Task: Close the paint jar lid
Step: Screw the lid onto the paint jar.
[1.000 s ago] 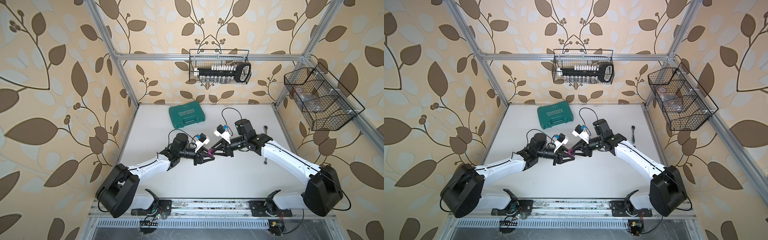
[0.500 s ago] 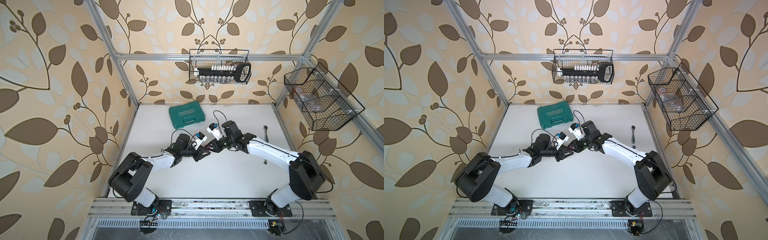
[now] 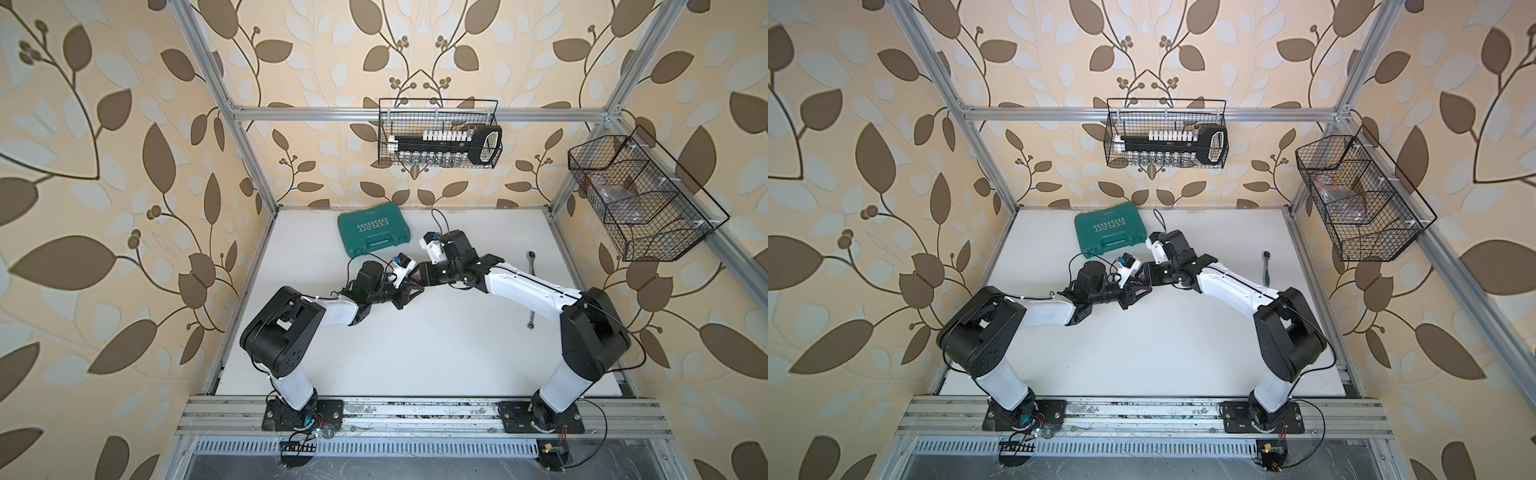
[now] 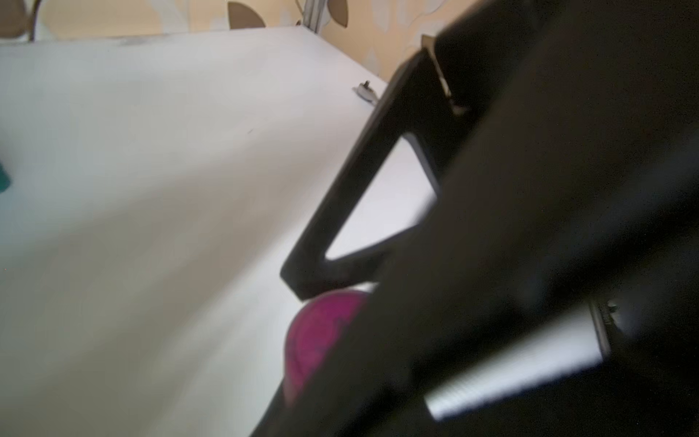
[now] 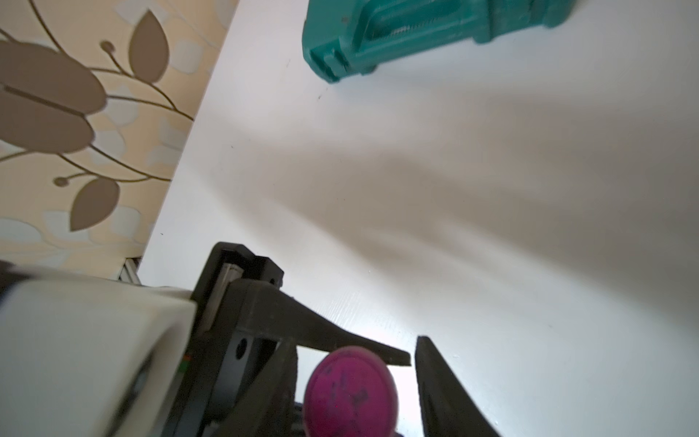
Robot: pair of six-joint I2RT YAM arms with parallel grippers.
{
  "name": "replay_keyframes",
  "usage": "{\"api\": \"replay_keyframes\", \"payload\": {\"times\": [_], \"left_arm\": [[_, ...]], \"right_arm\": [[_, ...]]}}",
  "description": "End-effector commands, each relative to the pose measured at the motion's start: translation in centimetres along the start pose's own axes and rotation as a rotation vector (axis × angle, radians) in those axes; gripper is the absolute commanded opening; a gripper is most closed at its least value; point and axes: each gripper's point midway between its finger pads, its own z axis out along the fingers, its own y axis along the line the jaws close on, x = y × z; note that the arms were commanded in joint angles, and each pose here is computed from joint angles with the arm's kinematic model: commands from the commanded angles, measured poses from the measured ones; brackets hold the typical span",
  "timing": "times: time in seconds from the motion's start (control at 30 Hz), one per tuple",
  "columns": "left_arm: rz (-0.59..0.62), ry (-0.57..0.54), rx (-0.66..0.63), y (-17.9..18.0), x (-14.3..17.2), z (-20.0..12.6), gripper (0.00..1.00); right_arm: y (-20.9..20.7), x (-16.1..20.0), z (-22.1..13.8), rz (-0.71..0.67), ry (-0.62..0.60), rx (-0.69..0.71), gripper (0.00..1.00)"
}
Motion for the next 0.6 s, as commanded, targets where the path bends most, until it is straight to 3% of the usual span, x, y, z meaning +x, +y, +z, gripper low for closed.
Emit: {"api": "replay_keyframes", "payload": {"times": [0.0, 0.17, 0.3, 0.57], "left_arm": [[0.094, -0.104, 0.138, -3.2, -4.1, -1.5, 0.0], [0.092, -0.083, 0.256, -5.8, -3.8, -2.9, 0.0], [0.069, -0.058, 0.359, -7.8, -3.5, -3.8, 0.0], [0.059, -0.03, 0.368, -8.0, -3.1, -3.9, 0.0]], "right_arm": [[1.0, -0.7, -4.4, -0.107, -0.018, -0.098, 0.58], [2.1, 0.9, -7.9, -0.304, 0.029, -0.222, 0.62], [4.0, 3.2, -8.6, -0.438, 0.069, -0.372, 0.64], [4.6, 4.1, -7.5, -0.462, 0.106, -0.441, 0.64]]}}
